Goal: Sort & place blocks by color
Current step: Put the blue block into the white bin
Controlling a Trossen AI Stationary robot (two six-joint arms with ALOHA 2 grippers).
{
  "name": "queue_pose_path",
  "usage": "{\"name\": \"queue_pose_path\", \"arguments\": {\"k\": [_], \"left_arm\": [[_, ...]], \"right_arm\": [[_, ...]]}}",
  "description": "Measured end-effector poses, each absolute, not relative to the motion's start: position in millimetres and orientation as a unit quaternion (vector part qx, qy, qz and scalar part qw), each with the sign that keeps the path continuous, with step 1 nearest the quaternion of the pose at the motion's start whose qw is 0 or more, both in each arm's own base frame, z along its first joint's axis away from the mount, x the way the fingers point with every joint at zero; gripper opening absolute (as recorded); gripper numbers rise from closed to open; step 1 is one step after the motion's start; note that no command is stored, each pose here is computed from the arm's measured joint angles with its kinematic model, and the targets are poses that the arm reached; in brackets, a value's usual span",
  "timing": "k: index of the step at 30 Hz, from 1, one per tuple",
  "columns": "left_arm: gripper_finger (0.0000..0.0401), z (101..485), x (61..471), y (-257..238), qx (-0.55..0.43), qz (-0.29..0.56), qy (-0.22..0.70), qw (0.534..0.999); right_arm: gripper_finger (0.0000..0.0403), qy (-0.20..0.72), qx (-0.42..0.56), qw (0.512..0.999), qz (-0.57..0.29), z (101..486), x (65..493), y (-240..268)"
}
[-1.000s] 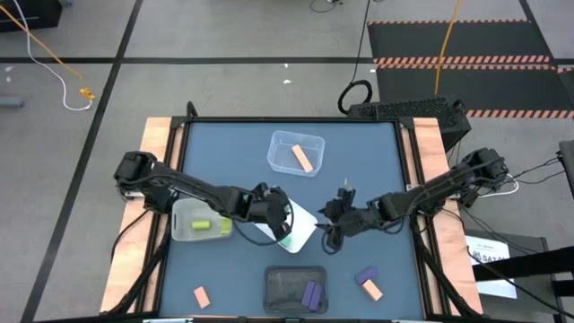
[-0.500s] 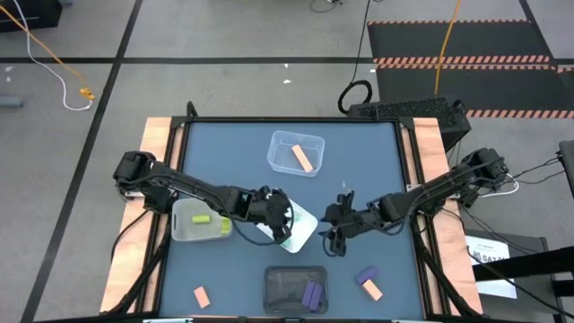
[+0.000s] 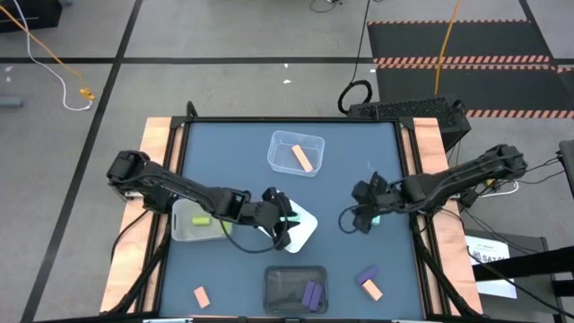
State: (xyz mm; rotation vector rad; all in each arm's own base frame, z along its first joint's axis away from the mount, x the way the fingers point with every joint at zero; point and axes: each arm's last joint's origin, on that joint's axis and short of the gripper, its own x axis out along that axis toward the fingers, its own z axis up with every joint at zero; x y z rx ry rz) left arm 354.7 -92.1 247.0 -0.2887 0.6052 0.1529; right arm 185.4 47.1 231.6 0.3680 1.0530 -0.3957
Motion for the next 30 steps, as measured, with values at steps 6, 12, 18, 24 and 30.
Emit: {"name": "queue_pose_path", "arguments": {"k": [6, 12, 18, 24, 30], "left_arm": [[0.0136, 252, 354, -89, -0.125, 0.075, 0.289, 0.946], [0.0136, 252, 355, -83, -0.128, 0.083, 0.286, 0.946], [0.0136, 253, 356, -78, -0.132, 0.091, 0.285, 0.945], [0.0136, 253, 356, -77, -0.133, 0.092, 0.285, 0.945], [0.0136, 253, 356, -77, -0.133, 0.092, 0.285, 0.945]], "right_arm": [[0.0208, 0.584, 0.192, 0.763, -0.198, 196, 168, 45], [0.0239, 0.622, 0.203, 0.729, -0.201, 175, 155, 43], [0.026, 0.627, 0.201, 0.725, -0.204, 162, 150, 42], [0.0246, 0.616, 0.208, 0.734, -0.197, 146, 147, 41], [0.0192, 0.622, 0.214, 0.723, -0.212, 139, 141, 39]]}}
